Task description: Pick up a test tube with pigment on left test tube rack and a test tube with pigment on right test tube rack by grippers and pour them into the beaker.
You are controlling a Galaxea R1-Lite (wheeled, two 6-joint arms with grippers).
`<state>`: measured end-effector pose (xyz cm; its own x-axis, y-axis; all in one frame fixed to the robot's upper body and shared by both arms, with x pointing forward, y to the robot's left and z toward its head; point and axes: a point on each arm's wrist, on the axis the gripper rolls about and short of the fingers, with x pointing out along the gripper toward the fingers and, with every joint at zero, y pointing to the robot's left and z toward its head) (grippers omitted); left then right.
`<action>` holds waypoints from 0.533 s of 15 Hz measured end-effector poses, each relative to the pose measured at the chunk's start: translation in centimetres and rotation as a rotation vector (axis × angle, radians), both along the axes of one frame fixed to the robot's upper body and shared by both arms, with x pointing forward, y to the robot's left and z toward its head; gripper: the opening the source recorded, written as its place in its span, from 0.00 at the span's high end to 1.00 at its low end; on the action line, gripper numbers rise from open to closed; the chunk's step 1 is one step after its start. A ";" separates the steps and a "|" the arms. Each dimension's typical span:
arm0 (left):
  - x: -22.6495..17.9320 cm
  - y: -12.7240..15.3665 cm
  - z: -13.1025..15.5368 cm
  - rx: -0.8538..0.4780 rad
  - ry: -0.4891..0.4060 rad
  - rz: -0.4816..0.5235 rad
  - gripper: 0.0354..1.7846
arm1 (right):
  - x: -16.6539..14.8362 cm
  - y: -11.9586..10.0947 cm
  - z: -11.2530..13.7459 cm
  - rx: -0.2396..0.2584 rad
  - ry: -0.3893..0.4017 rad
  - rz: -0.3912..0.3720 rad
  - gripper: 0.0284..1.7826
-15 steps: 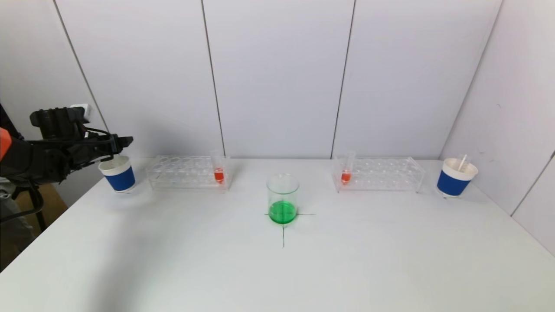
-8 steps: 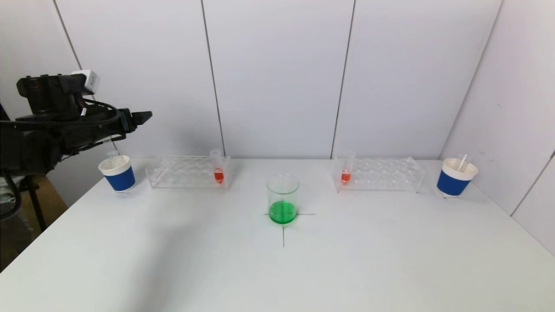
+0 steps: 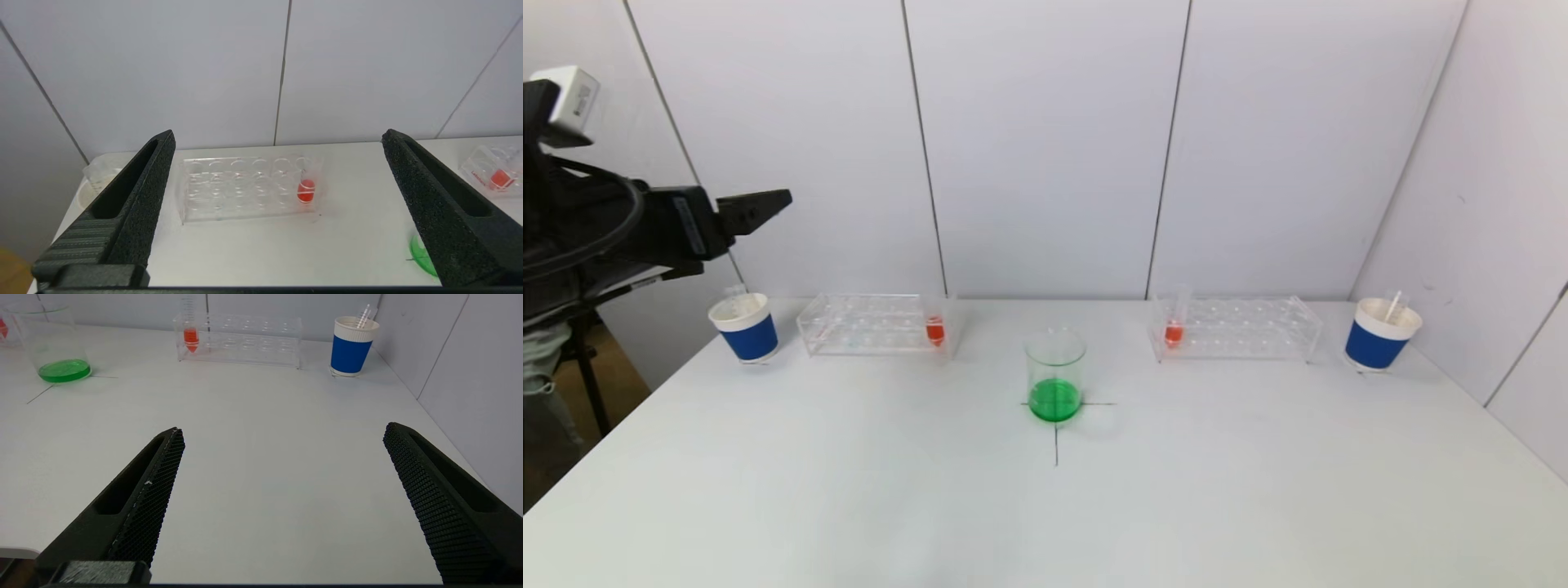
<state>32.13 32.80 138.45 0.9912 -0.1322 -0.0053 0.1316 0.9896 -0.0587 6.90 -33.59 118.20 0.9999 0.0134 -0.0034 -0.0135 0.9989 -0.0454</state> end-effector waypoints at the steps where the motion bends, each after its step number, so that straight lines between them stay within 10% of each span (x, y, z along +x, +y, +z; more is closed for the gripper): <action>1: -2.1 0.0 0.2 0.002 -0.010 0.012 0.01 | 0.0 0.0 0.0 0.000 0.000 0.000 0.01; 8: -16.3 0.3 -1.7 0.006 -0.075 0.048 0.01 | 0.0 0.0 0.0 0.000 0.000 -0.001 0.01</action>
